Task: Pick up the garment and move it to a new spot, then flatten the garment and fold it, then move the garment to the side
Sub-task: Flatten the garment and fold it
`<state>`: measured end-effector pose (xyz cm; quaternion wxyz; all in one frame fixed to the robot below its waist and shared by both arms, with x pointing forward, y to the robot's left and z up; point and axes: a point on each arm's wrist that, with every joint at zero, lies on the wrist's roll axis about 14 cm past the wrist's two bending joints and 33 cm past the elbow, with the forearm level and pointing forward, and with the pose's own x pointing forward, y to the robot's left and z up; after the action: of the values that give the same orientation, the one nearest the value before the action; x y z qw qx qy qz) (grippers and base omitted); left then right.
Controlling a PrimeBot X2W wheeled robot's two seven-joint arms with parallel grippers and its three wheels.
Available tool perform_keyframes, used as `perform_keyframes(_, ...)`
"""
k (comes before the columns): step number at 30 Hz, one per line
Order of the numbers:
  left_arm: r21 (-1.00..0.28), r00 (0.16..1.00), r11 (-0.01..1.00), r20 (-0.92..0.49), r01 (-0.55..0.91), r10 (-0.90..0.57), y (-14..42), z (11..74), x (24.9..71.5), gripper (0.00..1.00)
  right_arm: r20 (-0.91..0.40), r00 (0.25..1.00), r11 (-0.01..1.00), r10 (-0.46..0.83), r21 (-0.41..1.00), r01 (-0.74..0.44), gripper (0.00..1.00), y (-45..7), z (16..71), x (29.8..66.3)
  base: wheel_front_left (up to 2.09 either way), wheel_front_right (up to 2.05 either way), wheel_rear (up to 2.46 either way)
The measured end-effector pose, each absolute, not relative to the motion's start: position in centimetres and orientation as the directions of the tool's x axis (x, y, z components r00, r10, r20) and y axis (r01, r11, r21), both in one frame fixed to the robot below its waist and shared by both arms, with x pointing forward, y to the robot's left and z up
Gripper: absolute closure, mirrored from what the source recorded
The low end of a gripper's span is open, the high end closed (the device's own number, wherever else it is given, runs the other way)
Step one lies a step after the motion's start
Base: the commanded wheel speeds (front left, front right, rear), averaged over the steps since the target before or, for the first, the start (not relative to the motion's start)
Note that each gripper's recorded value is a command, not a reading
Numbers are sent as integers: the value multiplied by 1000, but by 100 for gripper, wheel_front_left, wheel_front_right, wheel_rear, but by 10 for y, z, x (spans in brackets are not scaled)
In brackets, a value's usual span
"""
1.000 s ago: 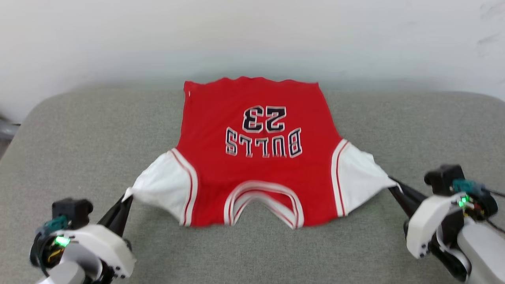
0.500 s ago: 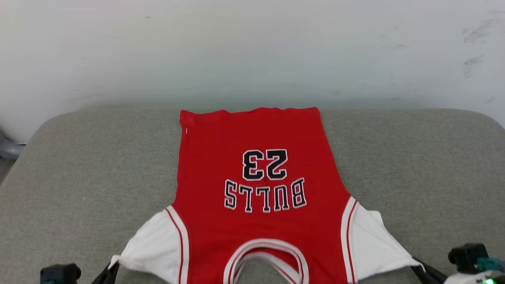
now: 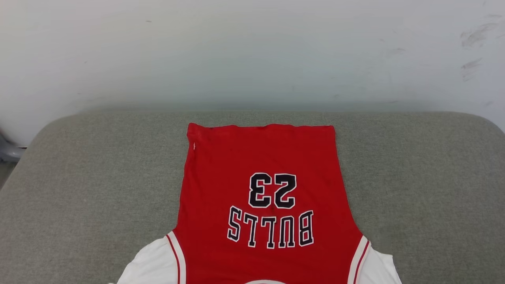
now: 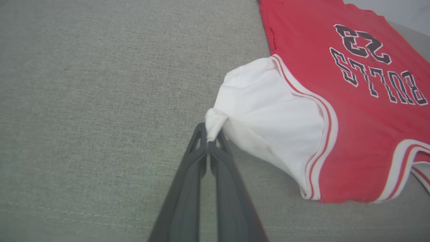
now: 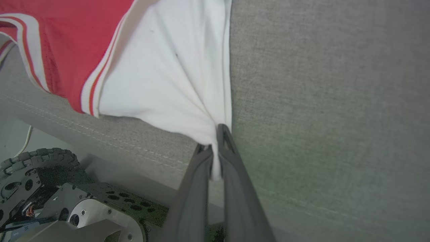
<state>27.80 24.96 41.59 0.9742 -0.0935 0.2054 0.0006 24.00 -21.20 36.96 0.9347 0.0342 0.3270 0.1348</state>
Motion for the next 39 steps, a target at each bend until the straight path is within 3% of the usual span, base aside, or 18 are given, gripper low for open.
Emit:
perform_keyframes(3,-188,921,981,-388,-39,-38,246,419,279,100,-571,780,967,254,145,-209,100,-217,381,250,0,0,0)
perform_keyframes(4,-191,921,981,-386,-38,-40,245,419,279,100,-563,788,969,249,146,-202,88,-217,383,253,0,0,0)
perform_keyframes(5,-191,922,981,-384,-37,-40,244,420,280,100,-555,795,970,244,146,-195,51,-218,386,256,0,0,0)
perform_keyframes(6,-190,924,981,-381,-33,-42,243,421,280,100,-545,803,971,240,137,-197,0,-218,390,260,0,0,0)
perform_keyframes(16,-195,942,981,-330,-10,-56,234,434,290,100,-288,934,977,211,43,-207,0,-228,485,345,0,0,0)
perform_keyframes(24,-197,961,980,-269,15,-69,226,448,319,100,-116,962,965,246,-61,-254,0,-216,582,440,0,0,0)
perform_keyframes(30,-208,970,978,-237,13,-63,222,450,344,100,-211,934,947,289,-81,-311,0,-185,594,514,0,0,0)
perform_keyframes(31,-212,970,977,-235,9,-60,221,448,350,100,-306,907,941,289,-82,-327,0,-176,582,536,0,0,0)
perform_keyframes(34,-213,970,977,-237,0,-52,221,443,358,100,-418,866,939,274,-77,-334,0,-166,565,567,0,0,0)
perform_keyframes(39,-214,970,977,-242,-16,-37,223,435,370,100,-650,725,933,229,-66,-354,0,-153,510,596,0,0,0)
